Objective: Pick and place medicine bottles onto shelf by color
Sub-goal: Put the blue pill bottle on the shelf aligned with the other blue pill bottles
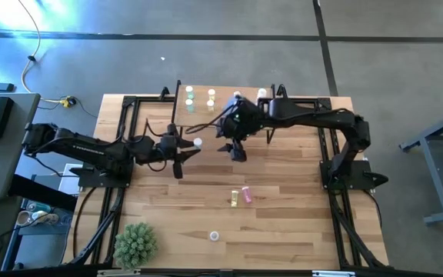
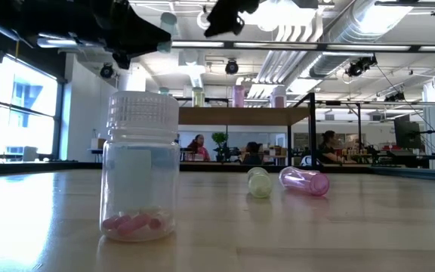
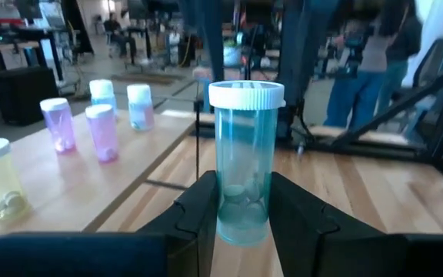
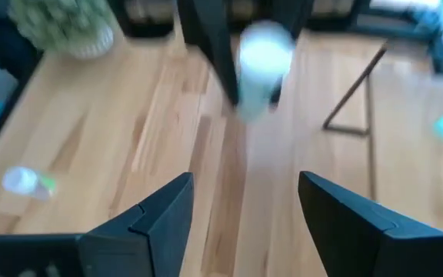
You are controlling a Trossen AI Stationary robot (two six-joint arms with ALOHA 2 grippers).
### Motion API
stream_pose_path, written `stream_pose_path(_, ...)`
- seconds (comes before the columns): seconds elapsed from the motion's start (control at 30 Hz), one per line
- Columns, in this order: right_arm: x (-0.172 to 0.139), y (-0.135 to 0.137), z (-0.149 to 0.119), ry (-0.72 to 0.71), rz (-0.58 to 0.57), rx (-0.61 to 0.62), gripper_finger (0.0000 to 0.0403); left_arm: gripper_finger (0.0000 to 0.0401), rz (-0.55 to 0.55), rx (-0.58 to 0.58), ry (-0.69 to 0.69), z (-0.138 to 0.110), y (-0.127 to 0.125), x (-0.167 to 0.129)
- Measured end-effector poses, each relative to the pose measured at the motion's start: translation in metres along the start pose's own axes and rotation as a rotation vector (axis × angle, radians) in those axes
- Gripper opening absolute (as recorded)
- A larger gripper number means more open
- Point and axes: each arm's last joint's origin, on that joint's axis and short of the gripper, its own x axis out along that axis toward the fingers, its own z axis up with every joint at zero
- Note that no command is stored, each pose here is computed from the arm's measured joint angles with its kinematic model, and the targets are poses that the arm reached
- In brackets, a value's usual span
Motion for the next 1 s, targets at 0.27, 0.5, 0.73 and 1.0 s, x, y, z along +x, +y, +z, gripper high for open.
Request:
stream_pose_path(0.27,0.042,0.002,-0.045,-0.105,-0.008,0.069,0.0226,0.0092,-0.066,-0.034,-0.043,-0.011,0.003,-0.006)
stream_pose_path(0.5,0.068,0.003,-0.066,-0.445,-0.027,0.092,0.0226,0.0092,-0.107,-0.024,-0.045,-0.011,0.002,-0.006)
stream_pose_path(0.73,0.070,0.005,-0.072,-0.680,-0.051,0.084,0.0226,0.0092,-0.108,-0.024,-0.048,-0.011,0.002,-0.006)
stream_pose_path(1.0,0.072,0.007,-0.071,-0.717,-0.084,0.078,0.0226,0.0092,-0.121,-0.019,-0.066,-0.009,0.001,-0.006)
